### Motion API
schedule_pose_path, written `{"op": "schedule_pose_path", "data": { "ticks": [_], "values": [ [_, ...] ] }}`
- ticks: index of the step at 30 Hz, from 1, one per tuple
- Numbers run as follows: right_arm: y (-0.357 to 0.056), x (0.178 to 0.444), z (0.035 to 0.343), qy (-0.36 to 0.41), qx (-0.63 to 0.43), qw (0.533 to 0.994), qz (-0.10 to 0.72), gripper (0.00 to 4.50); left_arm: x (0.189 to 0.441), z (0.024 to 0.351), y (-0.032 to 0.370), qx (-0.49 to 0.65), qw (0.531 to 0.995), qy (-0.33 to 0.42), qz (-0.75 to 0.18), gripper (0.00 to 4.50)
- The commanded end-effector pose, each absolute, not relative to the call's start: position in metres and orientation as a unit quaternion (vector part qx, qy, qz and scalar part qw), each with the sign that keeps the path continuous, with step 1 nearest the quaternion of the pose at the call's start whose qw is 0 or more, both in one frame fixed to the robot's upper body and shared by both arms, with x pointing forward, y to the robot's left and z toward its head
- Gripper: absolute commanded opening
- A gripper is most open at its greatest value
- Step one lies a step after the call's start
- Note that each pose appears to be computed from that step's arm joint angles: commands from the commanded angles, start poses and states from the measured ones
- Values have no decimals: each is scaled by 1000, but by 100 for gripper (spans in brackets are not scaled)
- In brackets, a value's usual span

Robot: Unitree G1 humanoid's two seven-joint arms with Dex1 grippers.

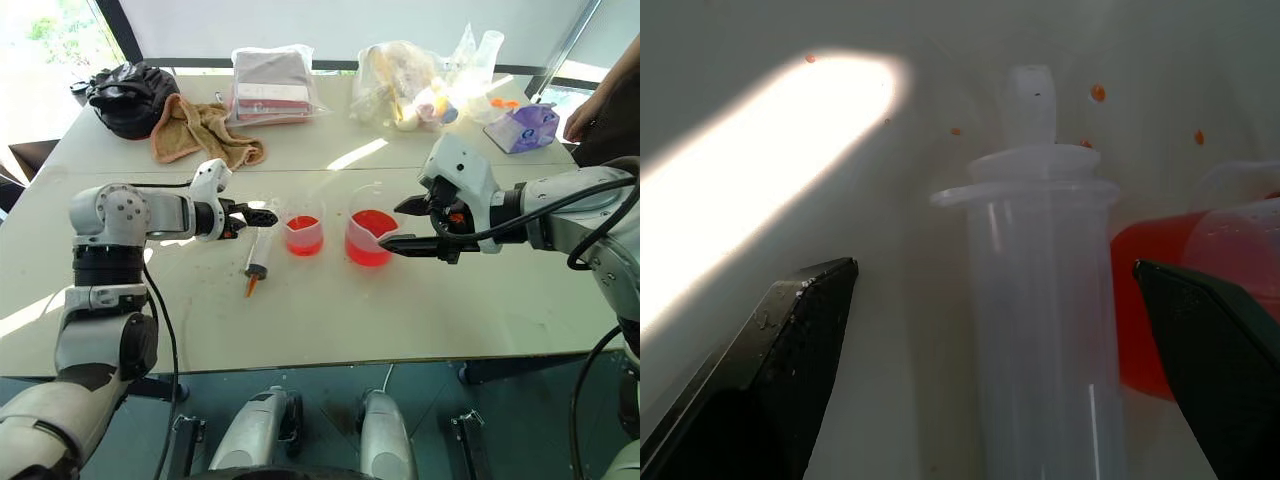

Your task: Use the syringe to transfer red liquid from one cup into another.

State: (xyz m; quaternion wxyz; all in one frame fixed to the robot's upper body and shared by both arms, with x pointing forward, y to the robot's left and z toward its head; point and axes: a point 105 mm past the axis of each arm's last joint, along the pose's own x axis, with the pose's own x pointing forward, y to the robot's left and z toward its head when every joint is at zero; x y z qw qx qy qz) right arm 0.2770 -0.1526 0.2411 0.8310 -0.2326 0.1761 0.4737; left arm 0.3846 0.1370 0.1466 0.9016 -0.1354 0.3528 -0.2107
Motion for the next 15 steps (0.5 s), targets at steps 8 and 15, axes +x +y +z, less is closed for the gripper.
{"op": "schedule_pose_path", "data": {
  "ticks": [8,15],
  "values": [
    [-159,280,245,167,-275,814,484,330,343,235,154,-76,920,196,-331,446],
    [-164,286,247,165,-290,805,491,330,298,257,166,29,897,178,-404,446]
  ]
}}
